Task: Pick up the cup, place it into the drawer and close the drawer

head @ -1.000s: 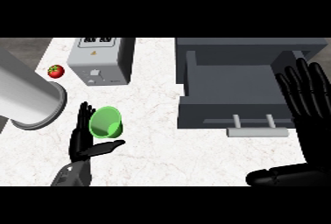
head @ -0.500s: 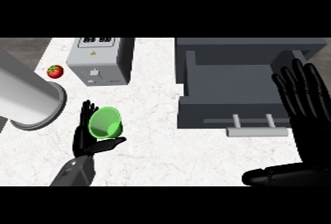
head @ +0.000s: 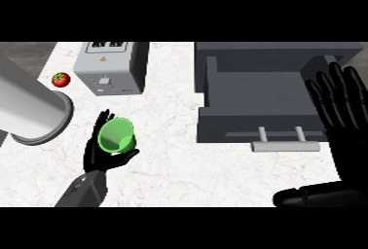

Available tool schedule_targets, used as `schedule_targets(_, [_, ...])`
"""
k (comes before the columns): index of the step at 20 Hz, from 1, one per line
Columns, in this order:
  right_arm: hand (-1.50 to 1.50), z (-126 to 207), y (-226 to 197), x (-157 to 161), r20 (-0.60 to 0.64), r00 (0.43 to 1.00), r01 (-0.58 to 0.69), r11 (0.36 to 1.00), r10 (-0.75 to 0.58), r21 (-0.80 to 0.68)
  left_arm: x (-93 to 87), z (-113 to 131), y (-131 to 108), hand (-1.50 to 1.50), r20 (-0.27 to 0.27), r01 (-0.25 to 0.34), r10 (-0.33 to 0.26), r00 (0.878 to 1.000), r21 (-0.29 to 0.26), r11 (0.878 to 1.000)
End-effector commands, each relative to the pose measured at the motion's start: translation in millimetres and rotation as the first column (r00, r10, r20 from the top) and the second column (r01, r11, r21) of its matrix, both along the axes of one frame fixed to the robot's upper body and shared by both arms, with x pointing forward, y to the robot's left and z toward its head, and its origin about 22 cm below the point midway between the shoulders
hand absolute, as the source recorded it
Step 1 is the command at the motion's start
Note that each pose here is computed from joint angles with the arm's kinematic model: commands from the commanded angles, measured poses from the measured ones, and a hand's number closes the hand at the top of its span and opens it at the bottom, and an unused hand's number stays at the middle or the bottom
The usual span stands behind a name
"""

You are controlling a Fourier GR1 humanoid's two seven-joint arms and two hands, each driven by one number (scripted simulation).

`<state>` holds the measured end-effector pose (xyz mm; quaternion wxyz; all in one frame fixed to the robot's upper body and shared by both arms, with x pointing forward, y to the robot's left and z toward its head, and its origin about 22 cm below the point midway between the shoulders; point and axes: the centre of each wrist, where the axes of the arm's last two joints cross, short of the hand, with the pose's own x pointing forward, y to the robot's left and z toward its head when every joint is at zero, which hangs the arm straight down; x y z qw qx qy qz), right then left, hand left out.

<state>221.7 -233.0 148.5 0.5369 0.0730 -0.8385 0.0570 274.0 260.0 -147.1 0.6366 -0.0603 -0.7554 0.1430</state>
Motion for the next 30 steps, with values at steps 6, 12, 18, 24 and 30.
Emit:
schedule_targets(6, [-1.5, 9, -2, 7, 0.016, 1.0, 0.01, 1.0, -0.01, -0.022, 2.2, 1, 0, 1.5, 0.136, 0.034, -0.031, 0.99, -0.02, 0.999])
schedule_targets(12, [-1.5, 5, -13, -12, 0.026, 1.0, 0.009, 1.0, -0.009, -0.009, -3.5, 2, 16, 1.5, 0.155, -0.014, 0.012, 0.988, 0.009, 1.0])
schedule_targets(18, [-1.5, -7, 5, -2, 0.002, 1.0, 0.008, 1.0, -0.008, -0.021, 4.9, 14, 17, 1.5, 0.209, -0.069, 0.056, 0.976, 0.052, 0.996])
schedule_targets(24, [-1.5, 1, -6, -3, 0.004, 1.0, 0.021, 1.0, -0.021, -0.017, 12.6, 37, 18, 1.5, 0.323, 0.008, -0.011, 0.946, 0.012, 1.0])
schedule_targets(30, [-1.5, 7, -15, 7, -0.017, 0.999, 0.039, 0.999, -0.039, -0.017, 23.2, 80, 18, 1.5, 0.348, 0.15, -0.177, 0.92, 0.103, 0.983])
